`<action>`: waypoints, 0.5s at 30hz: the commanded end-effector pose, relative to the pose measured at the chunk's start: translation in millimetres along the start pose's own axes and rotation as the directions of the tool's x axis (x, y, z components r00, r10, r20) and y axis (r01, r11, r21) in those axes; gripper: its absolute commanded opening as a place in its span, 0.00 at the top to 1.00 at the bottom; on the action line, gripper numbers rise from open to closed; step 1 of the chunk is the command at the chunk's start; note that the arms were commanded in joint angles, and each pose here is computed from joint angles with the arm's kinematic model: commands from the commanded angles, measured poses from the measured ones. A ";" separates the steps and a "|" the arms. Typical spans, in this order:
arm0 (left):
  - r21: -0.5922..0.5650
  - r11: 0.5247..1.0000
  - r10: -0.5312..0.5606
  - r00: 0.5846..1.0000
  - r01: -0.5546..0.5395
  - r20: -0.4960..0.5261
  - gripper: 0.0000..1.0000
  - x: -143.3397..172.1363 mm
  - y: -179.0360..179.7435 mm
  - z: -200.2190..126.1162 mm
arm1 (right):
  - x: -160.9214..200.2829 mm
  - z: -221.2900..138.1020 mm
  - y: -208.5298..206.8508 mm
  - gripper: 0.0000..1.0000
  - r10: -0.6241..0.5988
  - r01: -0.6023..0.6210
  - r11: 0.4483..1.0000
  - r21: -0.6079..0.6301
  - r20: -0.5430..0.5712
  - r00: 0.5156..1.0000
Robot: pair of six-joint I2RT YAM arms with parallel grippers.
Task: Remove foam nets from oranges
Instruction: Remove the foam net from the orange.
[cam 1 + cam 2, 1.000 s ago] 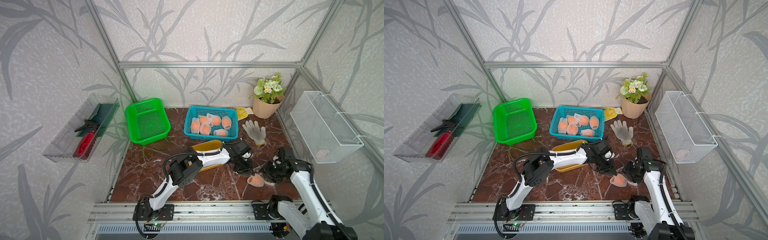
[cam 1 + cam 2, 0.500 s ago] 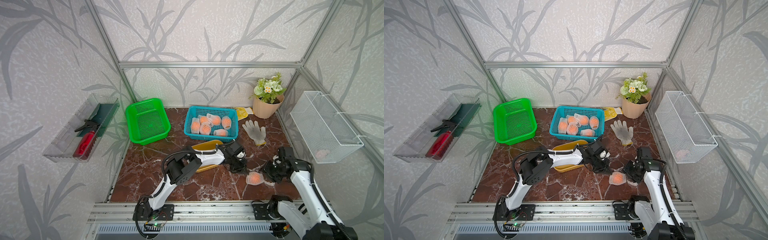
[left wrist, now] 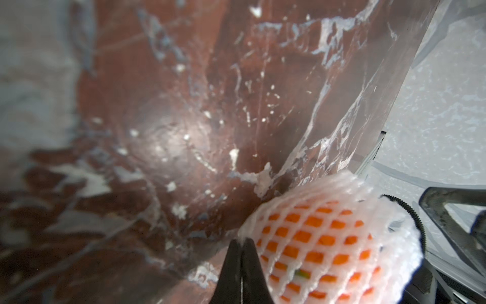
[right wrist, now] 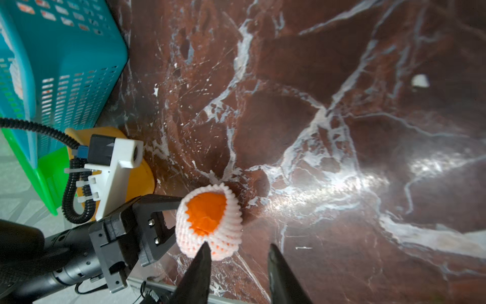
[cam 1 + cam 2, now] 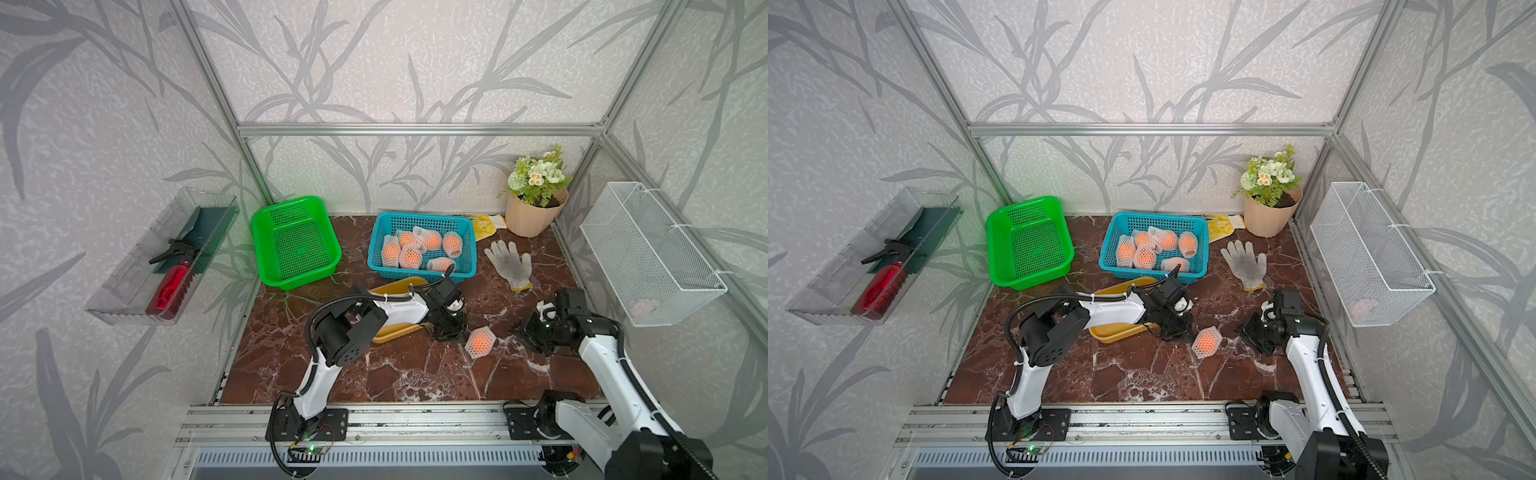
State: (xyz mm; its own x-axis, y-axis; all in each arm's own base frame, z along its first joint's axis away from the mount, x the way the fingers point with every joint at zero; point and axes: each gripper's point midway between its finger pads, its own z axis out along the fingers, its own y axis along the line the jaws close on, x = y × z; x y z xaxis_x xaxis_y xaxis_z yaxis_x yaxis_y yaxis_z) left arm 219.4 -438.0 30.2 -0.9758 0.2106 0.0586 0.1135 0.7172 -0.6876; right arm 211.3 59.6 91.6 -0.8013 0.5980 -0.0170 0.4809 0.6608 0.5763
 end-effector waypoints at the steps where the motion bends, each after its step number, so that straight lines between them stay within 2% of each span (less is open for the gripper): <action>1: -0.042 0.998 0.053 0.998 -0.054 -0.016 1.00 2.1 -1.8 -0.8 | -1.7 5.7 13.3 0.71 -0.019 0.016 0.997 -0.077 -0.033 0.999; 5: -0.061 0.996 0.063 0.998 -0.065 -0.027 1.00 1.9 1.2 0.8 | -5.0 19.0 18.7 0.85 -0.009 -0.002 0.993 -0.117 -0.086 0.996; 8: -0.067 0.996 0.064 0.997 -0.066 -0.031 1.00 1.9 2.3 2.3 | -0.6 27.7 13.1 0.91 -0.019 0.004 0.995 -0.098 -0.147 0.989; 15: -0.086 0.994 0.061 0.997 -0.064 -0.040 1.00 2.0 6.8 4.8 | 6.8 35.7 1.2 0.95 -0.006 -0.007 0.997 -0.075 -0.171 0.985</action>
State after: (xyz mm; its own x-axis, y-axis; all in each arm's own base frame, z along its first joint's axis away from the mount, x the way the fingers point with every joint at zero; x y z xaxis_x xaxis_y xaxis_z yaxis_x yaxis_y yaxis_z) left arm 216.9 -435.5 24.6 -0.9621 0.2678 0.0512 0.1730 0.7450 -0.6443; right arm 222.7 77.3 64.3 -0.8447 0.5225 0.1164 0.4734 0.6276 0.6181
